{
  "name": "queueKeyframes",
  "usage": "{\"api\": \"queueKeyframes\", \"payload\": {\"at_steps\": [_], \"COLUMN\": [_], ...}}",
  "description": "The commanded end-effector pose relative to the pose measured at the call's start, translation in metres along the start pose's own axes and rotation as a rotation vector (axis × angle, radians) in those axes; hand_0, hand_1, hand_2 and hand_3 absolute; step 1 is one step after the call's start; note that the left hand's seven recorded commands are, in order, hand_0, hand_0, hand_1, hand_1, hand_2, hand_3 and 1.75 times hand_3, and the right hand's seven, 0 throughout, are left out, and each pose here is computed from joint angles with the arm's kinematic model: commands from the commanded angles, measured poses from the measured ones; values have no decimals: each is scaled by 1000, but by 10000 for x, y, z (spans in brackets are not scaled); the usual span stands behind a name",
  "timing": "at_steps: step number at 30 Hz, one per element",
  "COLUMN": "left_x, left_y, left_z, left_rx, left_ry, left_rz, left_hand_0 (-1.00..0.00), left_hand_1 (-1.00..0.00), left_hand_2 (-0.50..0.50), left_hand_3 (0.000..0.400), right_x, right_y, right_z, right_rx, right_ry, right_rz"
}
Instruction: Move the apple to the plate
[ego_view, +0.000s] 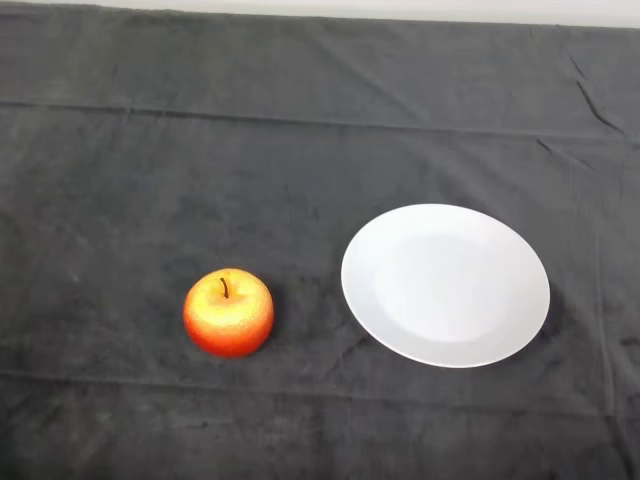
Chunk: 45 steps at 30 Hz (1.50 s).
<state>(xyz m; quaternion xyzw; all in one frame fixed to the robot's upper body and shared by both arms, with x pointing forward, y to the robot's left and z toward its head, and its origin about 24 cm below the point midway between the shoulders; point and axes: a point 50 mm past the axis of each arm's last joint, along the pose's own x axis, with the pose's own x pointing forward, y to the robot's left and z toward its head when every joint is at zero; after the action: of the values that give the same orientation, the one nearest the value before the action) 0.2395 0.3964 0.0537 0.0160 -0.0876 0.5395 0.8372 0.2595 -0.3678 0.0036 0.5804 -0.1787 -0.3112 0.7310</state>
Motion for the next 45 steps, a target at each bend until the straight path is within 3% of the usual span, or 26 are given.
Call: {"api": "queueKeyframes", "payload": {"at_steps": [1, 17, 31, 45], "left_x": [-5, 30, 24, -286], "left_y": [-87, -145, -402, -901], "left_z": [31, 131, 302, 574], "left_rx": [-21, -3, 40, 59], "left_ry": [-14, -75, -176, -365], "left_rz": [-7, -44, -174, -385], "left_hand_0": [0, 0, 0, 0], "left_hand_1": [0, 0, 0, 0], "left_hand_2": [0, 0, 0, 0], "left_hand_3": [0, 0, 0, 0], "right_x": [4, 4, 4, 4], "right_y": [5, 5, 5, 5], "right_z": [61, 61, 61, 60], "right_rx": [14, 14, 14, 13], "right_ry": [-30, -30, -30, -30], "right_rz": [10, 10, 10, 10]}}
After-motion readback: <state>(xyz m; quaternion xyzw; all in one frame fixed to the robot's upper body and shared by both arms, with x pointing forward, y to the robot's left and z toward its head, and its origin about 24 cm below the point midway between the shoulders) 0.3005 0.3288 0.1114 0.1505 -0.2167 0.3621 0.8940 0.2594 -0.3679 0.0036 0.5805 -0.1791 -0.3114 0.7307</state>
